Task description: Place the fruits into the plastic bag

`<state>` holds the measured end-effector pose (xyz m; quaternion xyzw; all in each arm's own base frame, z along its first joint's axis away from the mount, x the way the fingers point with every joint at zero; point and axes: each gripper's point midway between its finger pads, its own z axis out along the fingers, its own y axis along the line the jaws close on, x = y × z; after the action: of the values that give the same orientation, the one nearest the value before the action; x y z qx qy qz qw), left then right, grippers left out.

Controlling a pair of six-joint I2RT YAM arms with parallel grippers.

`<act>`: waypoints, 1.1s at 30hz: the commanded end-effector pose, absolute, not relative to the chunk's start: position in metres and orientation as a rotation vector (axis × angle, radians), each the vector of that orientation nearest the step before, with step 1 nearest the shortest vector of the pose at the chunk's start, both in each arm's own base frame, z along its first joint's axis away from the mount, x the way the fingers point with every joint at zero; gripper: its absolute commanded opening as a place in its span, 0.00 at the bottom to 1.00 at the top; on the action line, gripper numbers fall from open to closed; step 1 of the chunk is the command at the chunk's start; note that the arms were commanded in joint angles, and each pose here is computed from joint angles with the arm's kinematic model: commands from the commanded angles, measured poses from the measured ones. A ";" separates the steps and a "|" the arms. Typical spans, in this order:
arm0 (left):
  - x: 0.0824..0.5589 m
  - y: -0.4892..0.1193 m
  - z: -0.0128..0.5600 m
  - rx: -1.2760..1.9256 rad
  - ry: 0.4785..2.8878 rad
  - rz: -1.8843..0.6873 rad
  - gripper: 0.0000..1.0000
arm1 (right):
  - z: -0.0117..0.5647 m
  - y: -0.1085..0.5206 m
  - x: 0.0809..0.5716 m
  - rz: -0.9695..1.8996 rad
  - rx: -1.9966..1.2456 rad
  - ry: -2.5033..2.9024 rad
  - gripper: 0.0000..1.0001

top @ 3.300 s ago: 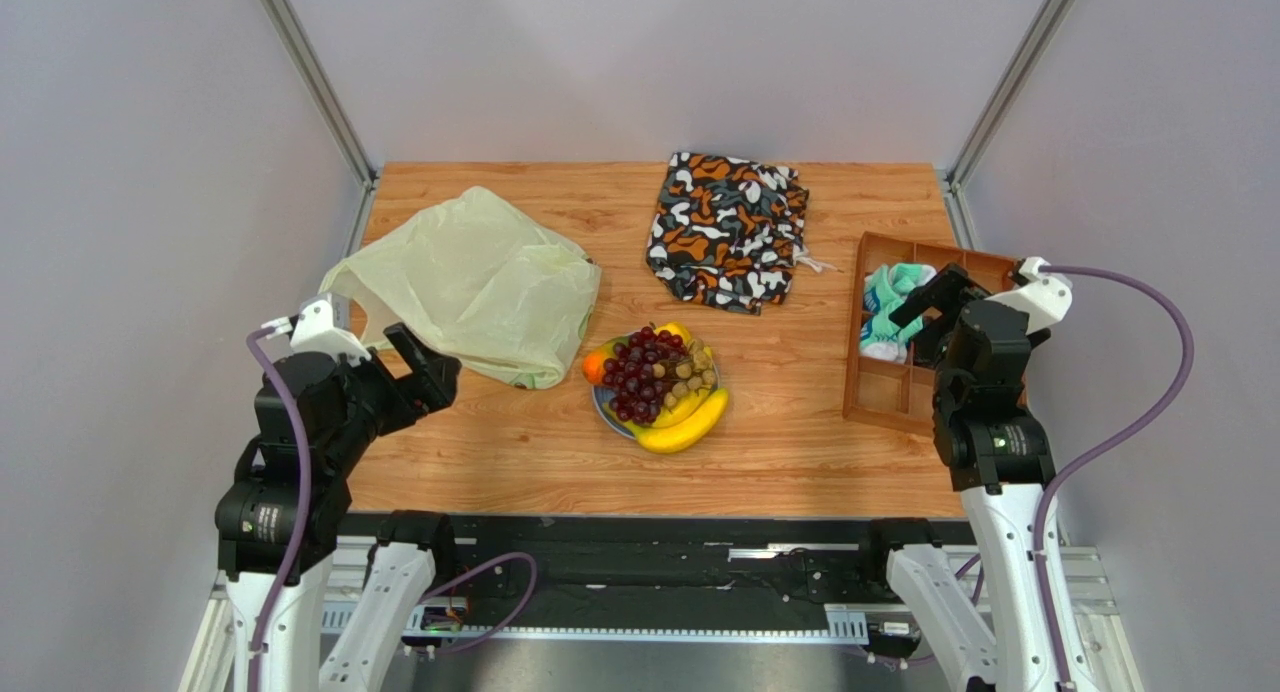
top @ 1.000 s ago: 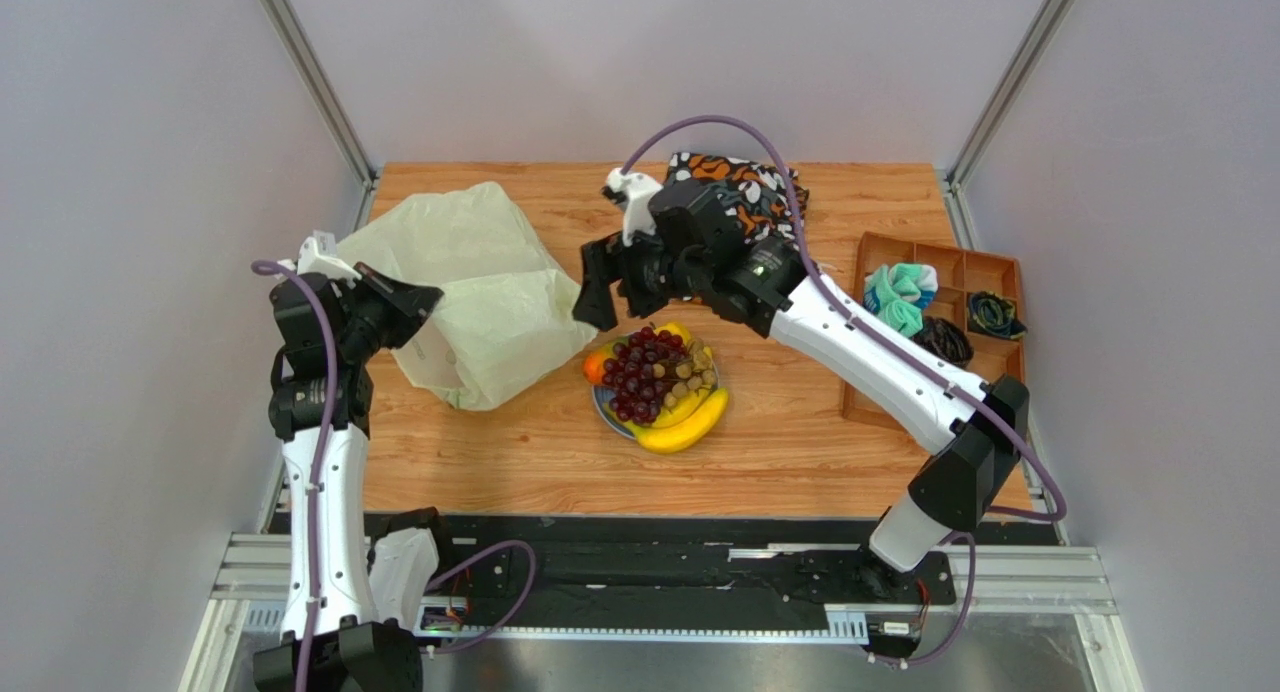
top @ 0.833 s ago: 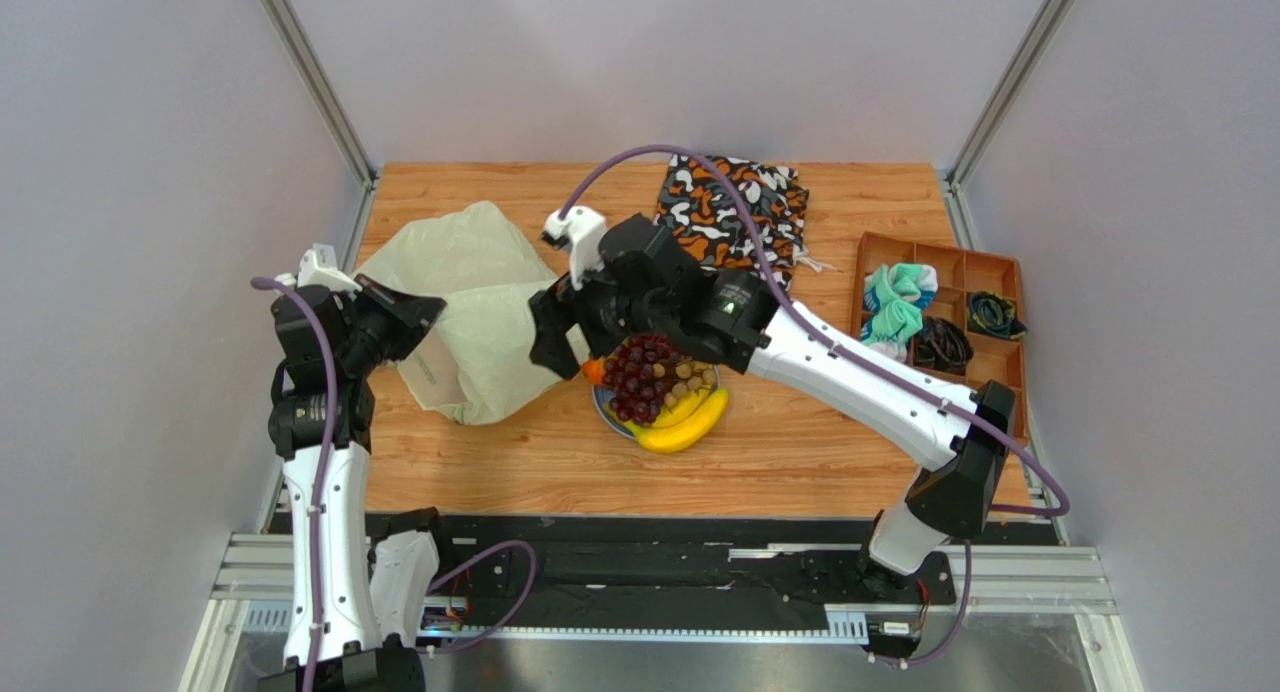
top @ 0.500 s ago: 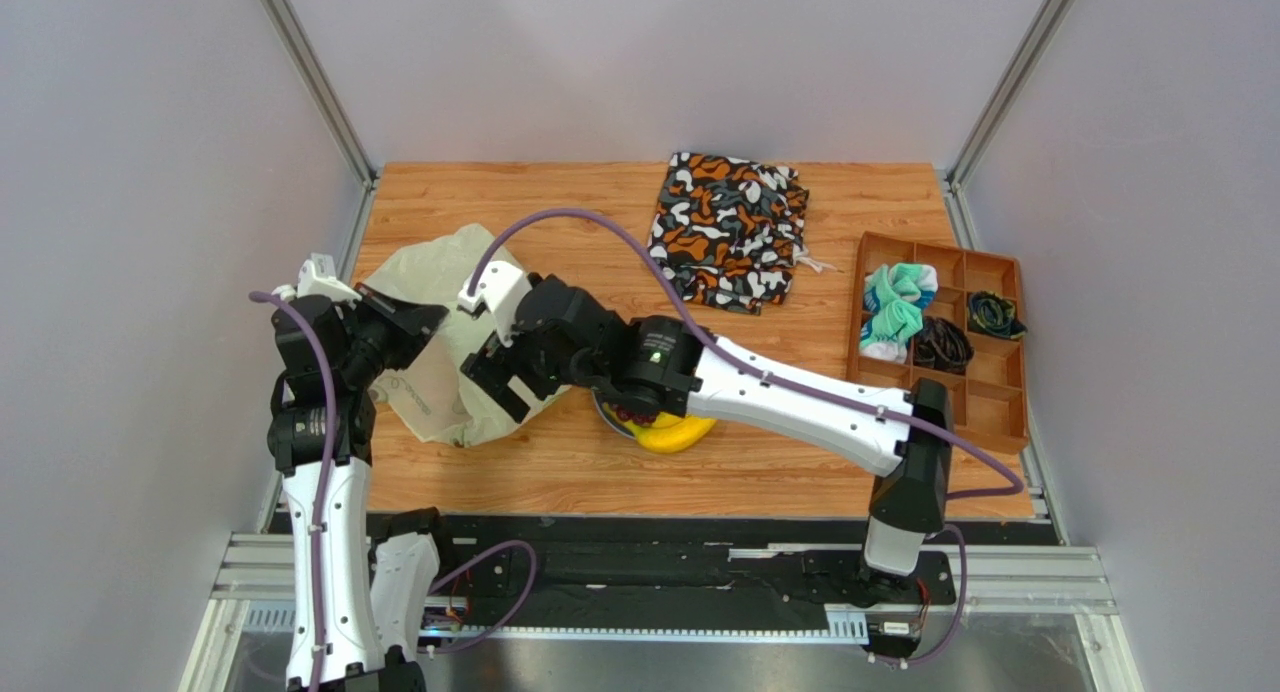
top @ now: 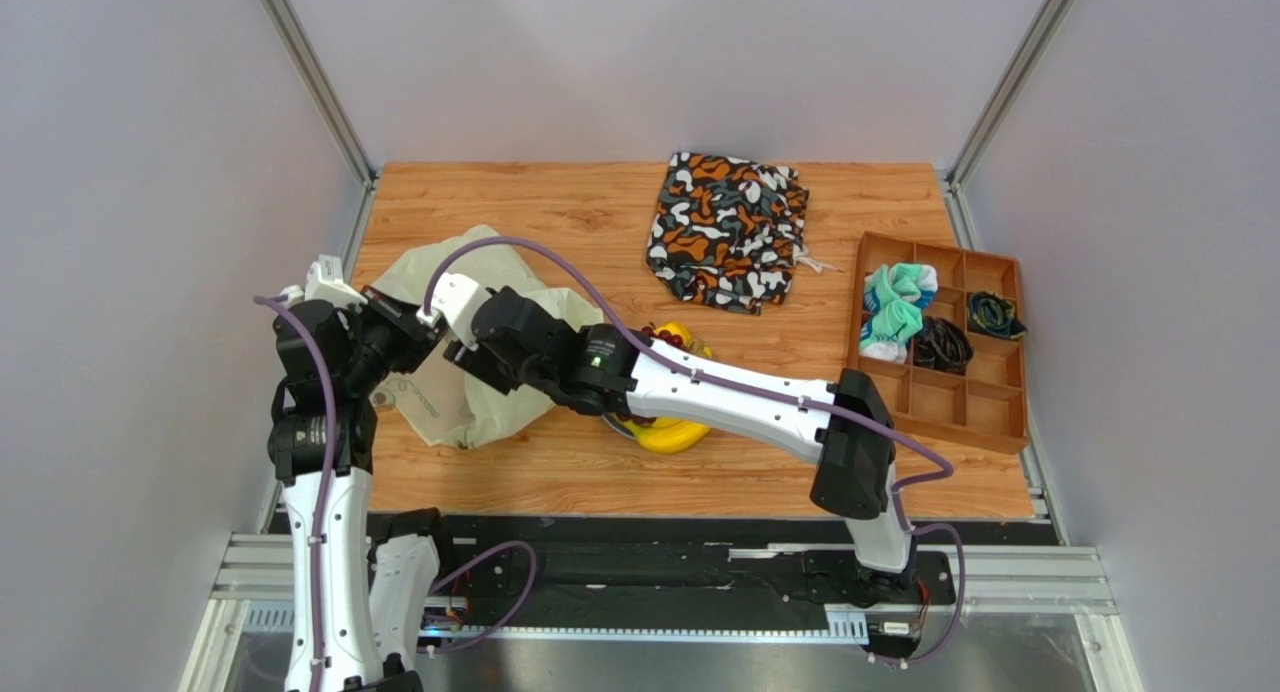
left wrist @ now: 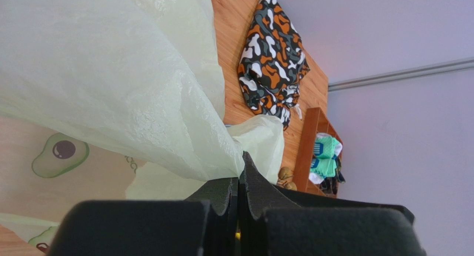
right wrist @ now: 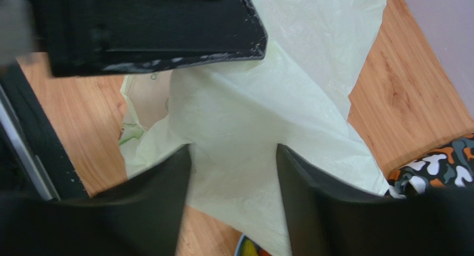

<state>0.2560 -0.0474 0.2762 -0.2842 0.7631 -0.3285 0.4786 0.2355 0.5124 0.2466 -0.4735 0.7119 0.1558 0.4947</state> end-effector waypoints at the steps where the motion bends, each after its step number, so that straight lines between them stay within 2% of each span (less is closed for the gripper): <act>1: 0.252 -0.058 0.294 -0.617 1.826 -0.859 0.00 | 0.280 0.516 0.270 0.416 -1.038 1.685 0.37; 2: 0.251 -0.058 0.296 -0.606 1.819 -0.860 0.00 | 0.279 0.518 0.268 0.451 -1.051 1.689 0.32; 3: 0.251 -0.059 0.298 -0.590 1.815 -0.863 0.00 | 0.281 0.518 0.273 0.473 -1.049 1.690 0.23; 5: 0.252 -0.063 0.306 -0.540 1.792 -0.879 0.00 | 0.289 0.524 0.271 0.540 -1.060 1.674 0.15; 6: 0.251 -0.064 0.309 -0.524 1.783 -0.886 0.00 | 0.291 0.524 0.273 0.550 -1.056 1.672 0.03; 7: 0.250 -0.066 0.314 -0.490 1.768 -0.892 0.01 | 0.295 0.524 0.276 0.557 -1.051 1.666 0.00; 8: 0.250 -0.067 0.317 -0.469 1.761 -0.892 0.06 | 0.297 0.524 0.276 0.567 -1.056 1.662 0.00; 9: 0.248 -0.068 0.320 -0.441 1.749 -0.884 0.27 | 0.300 0.522 0.279 0.574 -1.051 1.659 0.00; 12: 0.241 -0.071 0.329 -0.358 1.709 -0.868 0.71 | 0.311 0.515 0.287 0.640 -1.026 1.659 0.00; 14: 0.234 -0.073 0.334 -0.312 1.678 -0.853 0.81 | 0.323 0.515 0.284 0.753 -1.029 1.653 0.00; 22: 0.200 -0.093 0.322 -0.156 1.620 -0.901 0.83 | 0.347 0.487 0.312 1.196 -0.861 1.764 0.00; 27: 0.190 -0.092 0.280 -0.284 1.687 -0.933 0.77 | 0.345 0.462 0.339 1.398 -0.764 1.808 0.00; 33: 0.195 -0.085 0.267 -0.372 1.710 -0.912 0.74 | 0.343 0.451 0.341 1.484 -0.781 1.794 0.00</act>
<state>0.1913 -0.0878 0.2667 -0.1366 0.7241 -0.3860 0.5550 0.3721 0.4421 0.3166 -0.2764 0.7305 0.5050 0.3675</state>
